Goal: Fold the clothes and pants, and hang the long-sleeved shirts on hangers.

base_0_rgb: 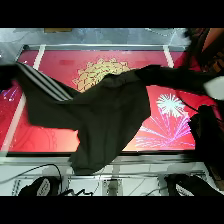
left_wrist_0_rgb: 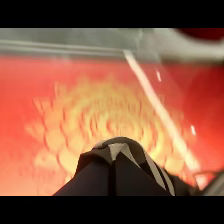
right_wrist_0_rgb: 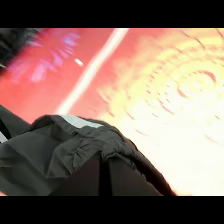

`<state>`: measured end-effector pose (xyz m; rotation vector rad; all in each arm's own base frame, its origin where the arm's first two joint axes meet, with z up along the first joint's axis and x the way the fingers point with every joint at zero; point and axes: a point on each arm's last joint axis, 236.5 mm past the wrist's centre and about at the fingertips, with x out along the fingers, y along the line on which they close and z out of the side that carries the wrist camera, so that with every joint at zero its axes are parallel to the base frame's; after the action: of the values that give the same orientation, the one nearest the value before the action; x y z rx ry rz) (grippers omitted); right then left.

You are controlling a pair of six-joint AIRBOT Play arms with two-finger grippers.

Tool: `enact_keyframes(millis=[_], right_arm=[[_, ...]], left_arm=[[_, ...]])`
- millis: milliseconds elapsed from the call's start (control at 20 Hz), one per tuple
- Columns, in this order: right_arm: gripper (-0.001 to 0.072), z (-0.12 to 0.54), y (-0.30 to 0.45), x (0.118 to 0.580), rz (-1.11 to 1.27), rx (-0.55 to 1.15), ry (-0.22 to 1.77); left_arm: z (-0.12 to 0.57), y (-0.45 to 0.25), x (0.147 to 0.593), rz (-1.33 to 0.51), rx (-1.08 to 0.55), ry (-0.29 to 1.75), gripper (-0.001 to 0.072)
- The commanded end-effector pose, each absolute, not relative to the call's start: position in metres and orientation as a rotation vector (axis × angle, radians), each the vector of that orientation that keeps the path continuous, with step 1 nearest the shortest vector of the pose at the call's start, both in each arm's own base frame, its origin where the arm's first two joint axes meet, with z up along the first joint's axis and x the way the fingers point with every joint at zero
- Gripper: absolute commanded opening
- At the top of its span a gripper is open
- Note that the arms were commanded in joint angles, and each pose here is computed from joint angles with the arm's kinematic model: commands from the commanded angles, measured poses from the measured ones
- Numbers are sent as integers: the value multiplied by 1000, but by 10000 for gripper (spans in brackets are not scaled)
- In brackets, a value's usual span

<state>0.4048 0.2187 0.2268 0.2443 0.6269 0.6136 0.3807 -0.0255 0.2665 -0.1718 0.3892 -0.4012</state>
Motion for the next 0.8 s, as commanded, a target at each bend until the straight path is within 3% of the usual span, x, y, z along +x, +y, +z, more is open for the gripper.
enact_keyframes(millis=[0,300,400,550,750], right_arm=[[25,127,199,460,453,153,779],[25,95,129,499,286,225,803],[25,83,85,495,213,258,871],[25,53,43,452,177,277,1097],[25,33,25,399,254,173,1317]], left_arm=[[152,-58,422,-487,-155,696,6],[125,-126,439,-531,-119,728,6],[113,-130,417,-536,-142,842,7],[88,-144,358,-607,-222,1122,7],[73,-164,284,-684,-251,1438,8]])
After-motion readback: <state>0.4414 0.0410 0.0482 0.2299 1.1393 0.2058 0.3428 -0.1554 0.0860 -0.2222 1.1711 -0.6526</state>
